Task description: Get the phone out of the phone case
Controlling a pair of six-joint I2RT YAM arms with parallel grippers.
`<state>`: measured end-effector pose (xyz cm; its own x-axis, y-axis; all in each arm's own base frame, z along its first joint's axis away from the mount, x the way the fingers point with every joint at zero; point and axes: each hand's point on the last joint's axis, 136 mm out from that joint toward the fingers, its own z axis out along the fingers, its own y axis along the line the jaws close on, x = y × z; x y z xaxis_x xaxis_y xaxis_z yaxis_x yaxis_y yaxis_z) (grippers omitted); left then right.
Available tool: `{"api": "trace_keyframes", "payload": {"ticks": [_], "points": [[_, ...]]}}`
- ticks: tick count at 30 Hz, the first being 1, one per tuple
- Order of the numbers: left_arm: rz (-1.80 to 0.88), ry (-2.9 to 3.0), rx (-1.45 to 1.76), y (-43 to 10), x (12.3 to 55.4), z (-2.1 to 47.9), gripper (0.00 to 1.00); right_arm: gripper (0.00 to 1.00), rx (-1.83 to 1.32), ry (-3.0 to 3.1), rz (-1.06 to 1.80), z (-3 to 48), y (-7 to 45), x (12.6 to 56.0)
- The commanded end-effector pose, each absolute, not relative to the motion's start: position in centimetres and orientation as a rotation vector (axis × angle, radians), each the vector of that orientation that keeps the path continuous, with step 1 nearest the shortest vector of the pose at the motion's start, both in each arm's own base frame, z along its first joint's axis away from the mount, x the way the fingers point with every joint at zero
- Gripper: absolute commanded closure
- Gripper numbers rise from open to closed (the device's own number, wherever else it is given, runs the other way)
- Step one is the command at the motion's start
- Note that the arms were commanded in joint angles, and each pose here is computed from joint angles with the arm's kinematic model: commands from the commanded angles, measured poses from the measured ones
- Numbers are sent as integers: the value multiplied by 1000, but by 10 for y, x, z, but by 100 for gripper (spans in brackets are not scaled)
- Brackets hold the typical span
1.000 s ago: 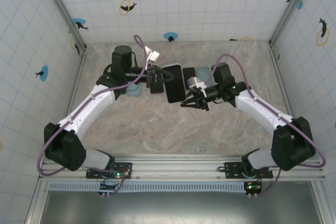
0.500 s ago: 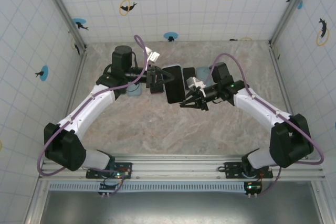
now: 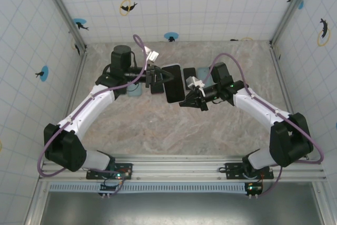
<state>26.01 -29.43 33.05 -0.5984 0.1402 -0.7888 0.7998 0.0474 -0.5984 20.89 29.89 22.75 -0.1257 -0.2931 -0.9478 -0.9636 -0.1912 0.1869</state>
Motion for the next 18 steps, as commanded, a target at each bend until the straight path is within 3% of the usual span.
{"api": "trace_keyframes", "payload": {"ticks": [1, 18], "points": [[-1629, 1735, 999, -294, 247, 343, 100, 88, -1500, 1286, 1308, 261, 308, 218], [-1609, 1744, 994, -297, 256, 340, 100, 81, -1488, 1296, 1385, 260, 304, 213]]}}
